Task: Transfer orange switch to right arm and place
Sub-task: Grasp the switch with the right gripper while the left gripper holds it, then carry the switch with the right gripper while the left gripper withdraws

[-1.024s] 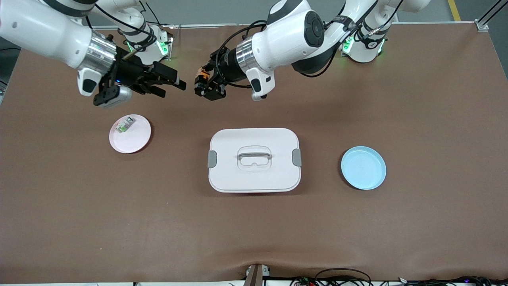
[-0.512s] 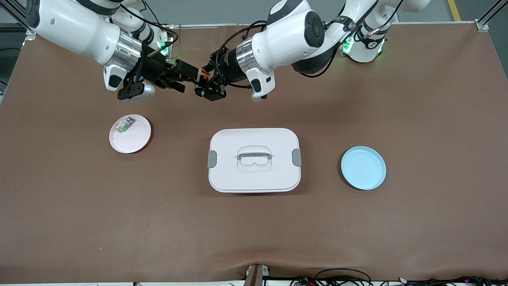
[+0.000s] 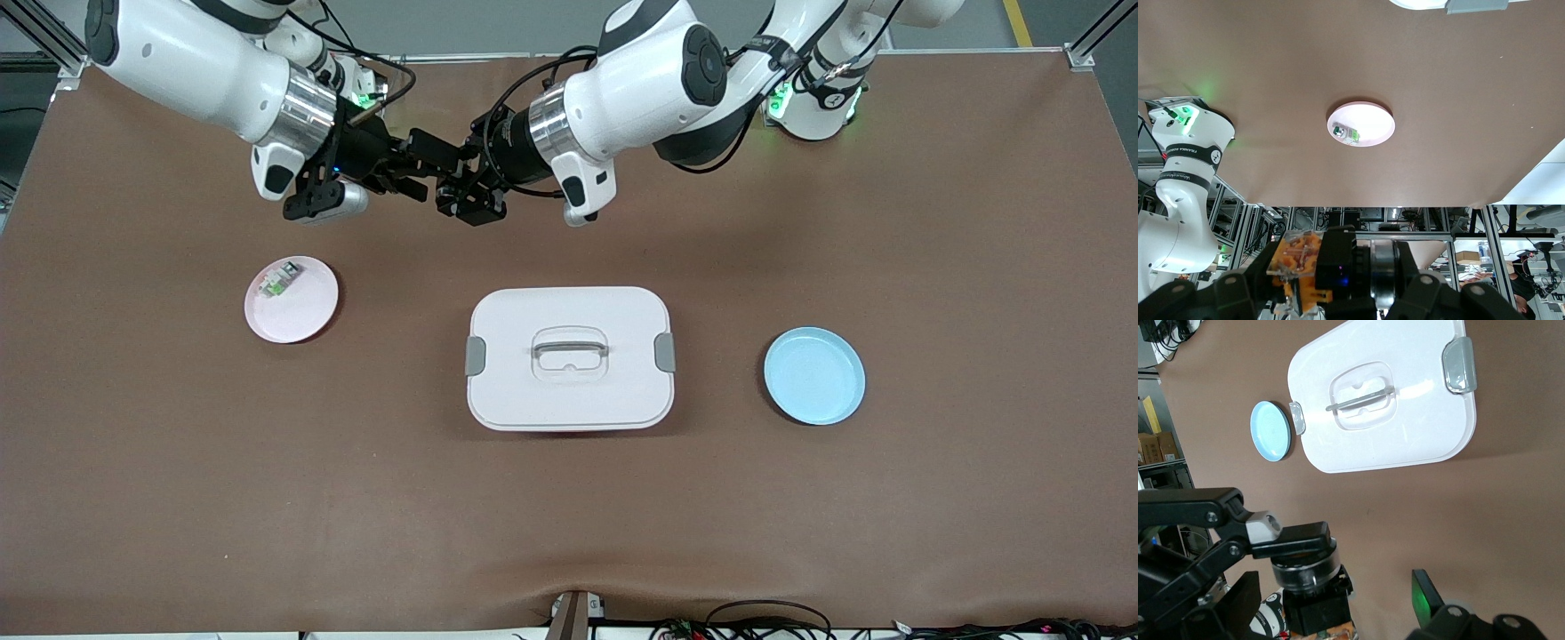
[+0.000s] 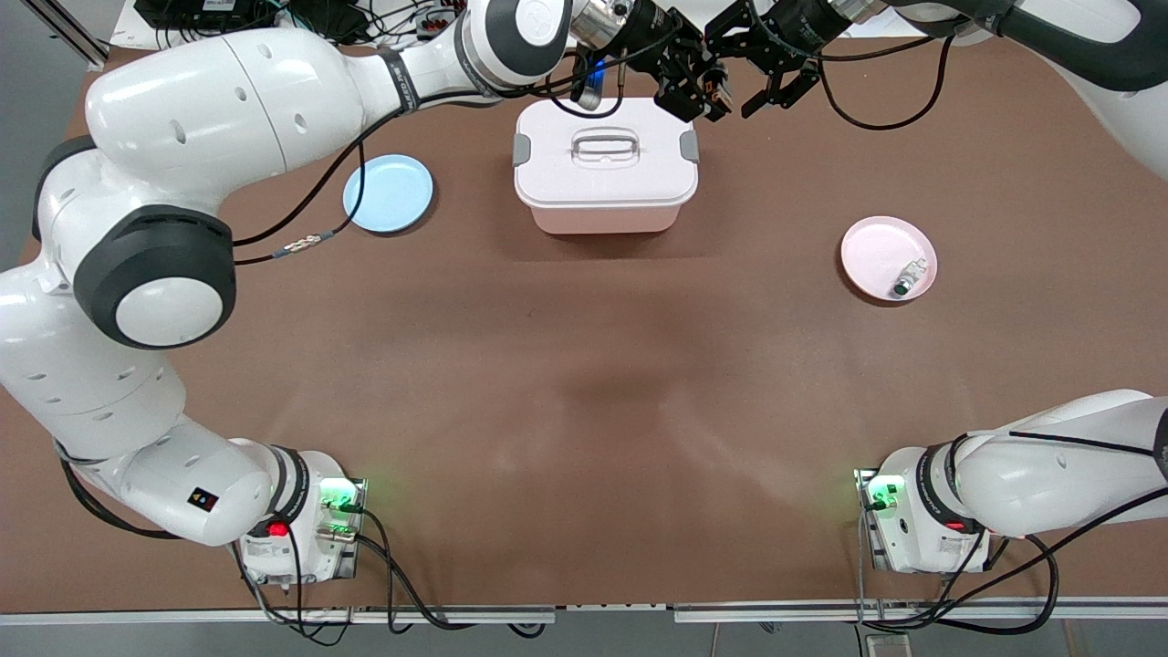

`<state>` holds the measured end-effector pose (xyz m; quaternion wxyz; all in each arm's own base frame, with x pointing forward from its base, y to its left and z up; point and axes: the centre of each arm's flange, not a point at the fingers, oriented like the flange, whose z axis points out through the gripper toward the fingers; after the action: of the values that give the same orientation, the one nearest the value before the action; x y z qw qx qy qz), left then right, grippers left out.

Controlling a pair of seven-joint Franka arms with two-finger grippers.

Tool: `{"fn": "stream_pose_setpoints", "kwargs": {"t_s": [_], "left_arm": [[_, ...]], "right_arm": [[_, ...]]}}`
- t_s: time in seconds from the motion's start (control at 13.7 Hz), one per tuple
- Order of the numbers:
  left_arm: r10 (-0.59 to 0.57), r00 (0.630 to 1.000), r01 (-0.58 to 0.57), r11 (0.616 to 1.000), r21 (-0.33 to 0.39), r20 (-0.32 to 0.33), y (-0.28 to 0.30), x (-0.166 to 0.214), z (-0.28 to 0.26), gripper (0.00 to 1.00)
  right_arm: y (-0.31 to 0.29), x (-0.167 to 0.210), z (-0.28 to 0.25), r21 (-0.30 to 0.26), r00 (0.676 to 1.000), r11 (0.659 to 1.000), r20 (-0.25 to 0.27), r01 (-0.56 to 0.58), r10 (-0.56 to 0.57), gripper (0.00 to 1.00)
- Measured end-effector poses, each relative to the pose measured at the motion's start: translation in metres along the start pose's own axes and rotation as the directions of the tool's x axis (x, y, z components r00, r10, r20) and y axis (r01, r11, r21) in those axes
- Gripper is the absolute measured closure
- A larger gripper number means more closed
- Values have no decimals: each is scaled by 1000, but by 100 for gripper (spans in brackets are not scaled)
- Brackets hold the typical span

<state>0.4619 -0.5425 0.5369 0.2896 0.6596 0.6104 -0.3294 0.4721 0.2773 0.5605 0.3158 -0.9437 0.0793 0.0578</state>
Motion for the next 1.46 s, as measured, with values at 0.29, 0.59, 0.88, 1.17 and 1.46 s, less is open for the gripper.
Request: {"fn": "stream_pose_setpoints", "kwargs": {"t_s": [0.29, 0.59, 0.88, 1.17, 1.46], "left_arm": [[-1, 1000, 1, 1000, 4, -2, -1, 1, 3, 27], [1, 1000, -1, 1000, 7, -1, -2, 0, 5, 27], [5, 1000, -5, 1000, 6, -1, -2, 0, 5, 27], [8, 1000, -7, 1000, -16, 11, 4, -4, -6, 0], [66, 998, -67, 997, -40, -23, 8, -4, -12, 0]], "right_arm": [[-2, -2, 1, 4, 1000, 1000, -3, 4, -4, 42], [-3, -4, -1, 7, 1000, 1000, -6, -5, 5, 57], [-3, -4, -1, 7, 1000, 1000, -7, -5, 5, 57], [2, -5, 1, -62, 999, 997, -6, 45, -46, 57], [16, -4, 0, -142, 950, 939, 60, 312, -307, 57]]}}
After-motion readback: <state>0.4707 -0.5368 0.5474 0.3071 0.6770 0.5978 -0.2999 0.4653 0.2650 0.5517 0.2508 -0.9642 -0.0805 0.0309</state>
